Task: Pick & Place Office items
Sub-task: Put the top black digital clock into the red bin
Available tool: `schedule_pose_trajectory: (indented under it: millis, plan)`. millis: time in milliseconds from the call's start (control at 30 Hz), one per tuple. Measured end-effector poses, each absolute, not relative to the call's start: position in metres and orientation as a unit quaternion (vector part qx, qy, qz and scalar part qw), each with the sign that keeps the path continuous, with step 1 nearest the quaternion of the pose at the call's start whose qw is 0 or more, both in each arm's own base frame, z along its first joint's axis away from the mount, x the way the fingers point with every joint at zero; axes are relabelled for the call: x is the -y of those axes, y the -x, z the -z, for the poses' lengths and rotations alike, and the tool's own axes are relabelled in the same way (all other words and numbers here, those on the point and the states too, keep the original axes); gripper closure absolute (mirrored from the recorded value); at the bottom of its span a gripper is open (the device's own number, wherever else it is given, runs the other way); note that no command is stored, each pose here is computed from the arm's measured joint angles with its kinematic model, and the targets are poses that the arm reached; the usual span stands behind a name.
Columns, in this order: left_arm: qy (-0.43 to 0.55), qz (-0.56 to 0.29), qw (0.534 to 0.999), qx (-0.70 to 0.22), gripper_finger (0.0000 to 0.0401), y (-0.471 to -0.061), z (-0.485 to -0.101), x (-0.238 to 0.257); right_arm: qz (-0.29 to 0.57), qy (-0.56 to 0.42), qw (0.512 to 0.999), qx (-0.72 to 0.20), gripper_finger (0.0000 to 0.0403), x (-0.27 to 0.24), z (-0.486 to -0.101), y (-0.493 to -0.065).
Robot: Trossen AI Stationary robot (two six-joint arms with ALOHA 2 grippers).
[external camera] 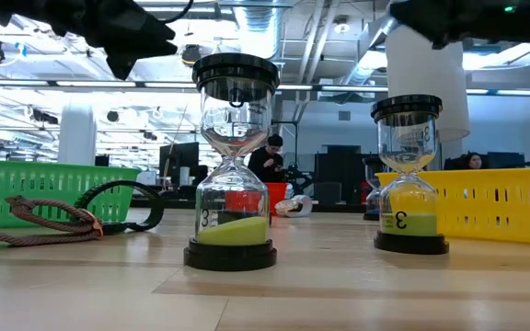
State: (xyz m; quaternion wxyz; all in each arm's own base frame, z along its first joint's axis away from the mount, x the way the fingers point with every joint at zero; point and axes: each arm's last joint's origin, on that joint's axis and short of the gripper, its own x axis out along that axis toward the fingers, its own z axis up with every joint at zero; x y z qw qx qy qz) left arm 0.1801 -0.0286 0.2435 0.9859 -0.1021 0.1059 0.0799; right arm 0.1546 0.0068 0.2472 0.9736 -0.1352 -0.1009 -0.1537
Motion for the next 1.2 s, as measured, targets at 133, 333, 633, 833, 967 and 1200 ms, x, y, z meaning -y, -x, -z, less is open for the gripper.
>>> schedule_pose_trajectory:
  millis: [133,333,633,833,967,1200]
  plan:
    - [0.098,-0.079,0.986,-0.105,0.029,-0.18,-0.244,0.029,0.203,0.159,0.966,0.03,0.0318,-0.006,-0.241,-0.175]
    - [0.097,-0.079,0.987,-0.105,0.029,-0.18,-0.244,0.029,0.232,0.17,0.958,-0.011,0.0268,-0.002,-0.239,-0.199]
    - [0.097,-0.079,0.987,-0.105,0.029,-0.18,-0.244,0.029,0.244,0.17,0.951,-0.089,0.0185,0.008,-0.226,-0.229]
    - [0.051,-0.075,0.988,-0.123,0.029,-0.185,-0.239,0.03,0.261,0.135,0.947,-0.132,0.0173,0.018,-0.225,-0.249]
    - [0.008,-0.072,0.986,-0.148,0.029,-0.196,-0.227,0.032,0.265,0.141,0.938,-0.174,0.0173,0.023,-0.23,-0.257]
    - [-0.105,-0.056,0.98,-0.158,0.0286,-0.226,-0.205,0.037,0.252,0.155,0.928,-0.227,0.0173,0.02,-0.241,-0.261]
